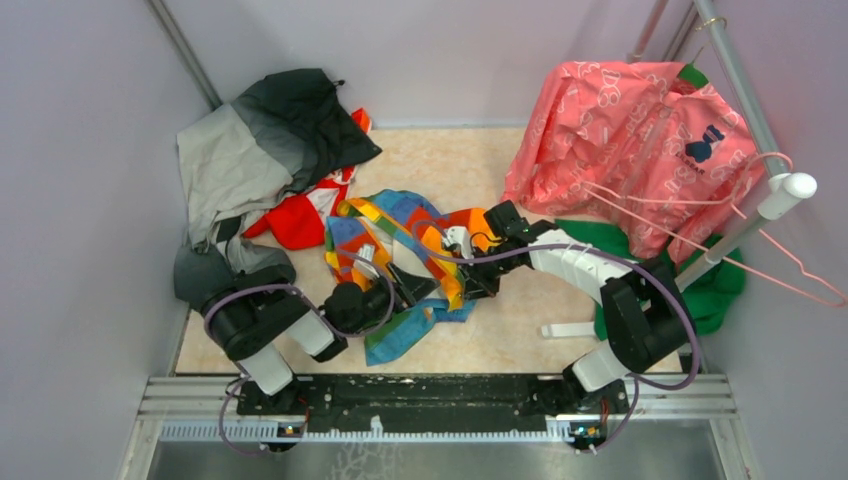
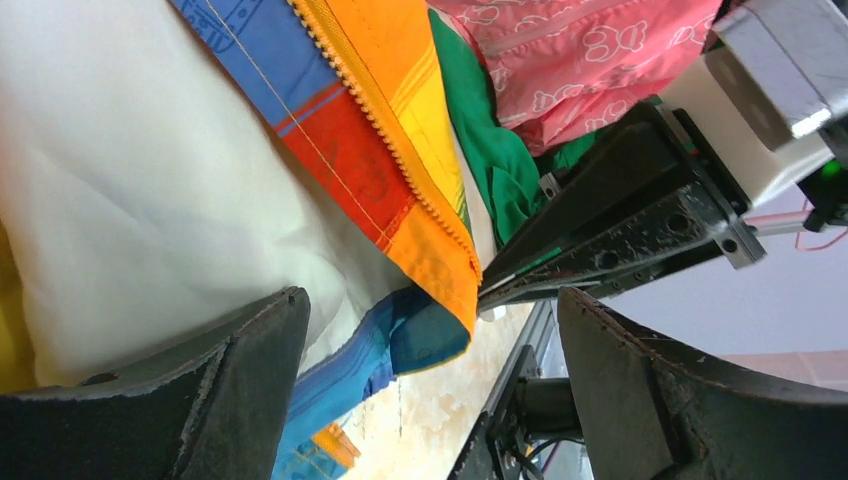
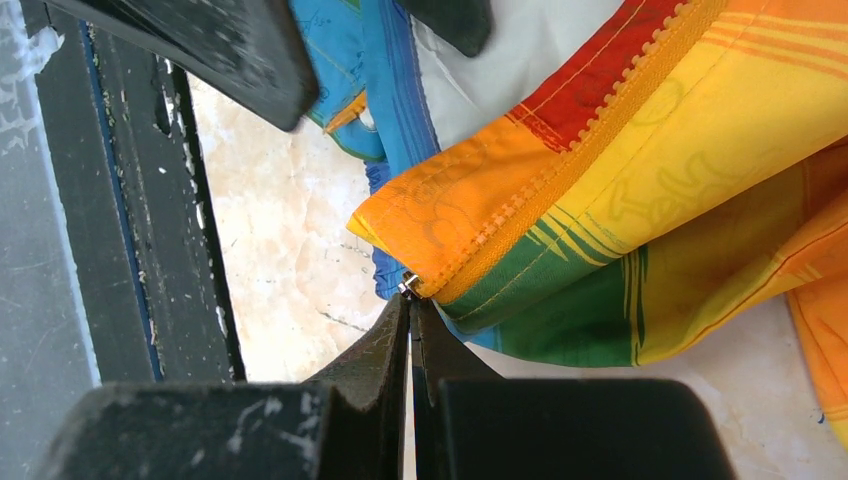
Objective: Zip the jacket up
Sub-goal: Adjust the zipper on the jacket.
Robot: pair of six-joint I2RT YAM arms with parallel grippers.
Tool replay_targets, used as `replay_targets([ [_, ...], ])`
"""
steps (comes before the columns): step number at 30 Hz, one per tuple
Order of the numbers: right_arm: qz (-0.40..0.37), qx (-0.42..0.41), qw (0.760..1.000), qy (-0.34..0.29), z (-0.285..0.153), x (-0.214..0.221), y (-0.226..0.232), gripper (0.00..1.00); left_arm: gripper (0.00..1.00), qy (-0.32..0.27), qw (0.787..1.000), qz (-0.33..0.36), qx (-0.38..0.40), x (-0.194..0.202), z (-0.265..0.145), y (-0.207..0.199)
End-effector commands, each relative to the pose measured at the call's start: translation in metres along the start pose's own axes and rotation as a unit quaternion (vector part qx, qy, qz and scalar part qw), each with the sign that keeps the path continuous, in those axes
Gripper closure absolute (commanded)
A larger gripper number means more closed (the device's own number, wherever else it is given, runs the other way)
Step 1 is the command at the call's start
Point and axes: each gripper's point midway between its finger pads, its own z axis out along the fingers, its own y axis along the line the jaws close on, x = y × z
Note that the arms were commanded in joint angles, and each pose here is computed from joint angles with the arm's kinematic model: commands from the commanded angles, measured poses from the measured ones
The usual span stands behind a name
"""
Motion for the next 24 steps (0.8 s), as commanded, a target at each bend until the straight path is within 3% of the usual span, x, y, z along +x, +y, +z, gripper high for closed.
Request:
replay_targets([
  [1, -0.039, 0.006, 0.999, -0.022, -0.010, -0.021, 0.001, 1.00, 0.03, -0.016, 0.999, -0.015, 0.044, -0.004, 0.017, -0.019],
  [9, -0.040, -0.006, 0.999, -0.030, -0.011, -0.025, 0.006, 1.00, 0.14, -0.012, 0.998, -0.028, 0.050, 0.001, 0.040, -0.016],
  [12, -0.039, -0.012, 0.999, -0.034, -0.011, -0.026, 0.009, 1.00, 0.27, -0.013, 0.998, -0.034, 0.057, 0.001, 0.047, -0.018],
  [18, -0.036, -0.020, 0.998, -0.040, -0.014, -0.029, 0.011, 1.00, 0.39, -0.007, 0.996, -0.052, 0.066, 0.006, 0.061, -0.018],
  [24, -0.033, -0.019, 0.998, -0.041, -0.015, -0.029, 0.010, 1.00, 0.59, 0.010, 0.994, -0.057, 0.094, 0.013, 0.069, -0.025],
])
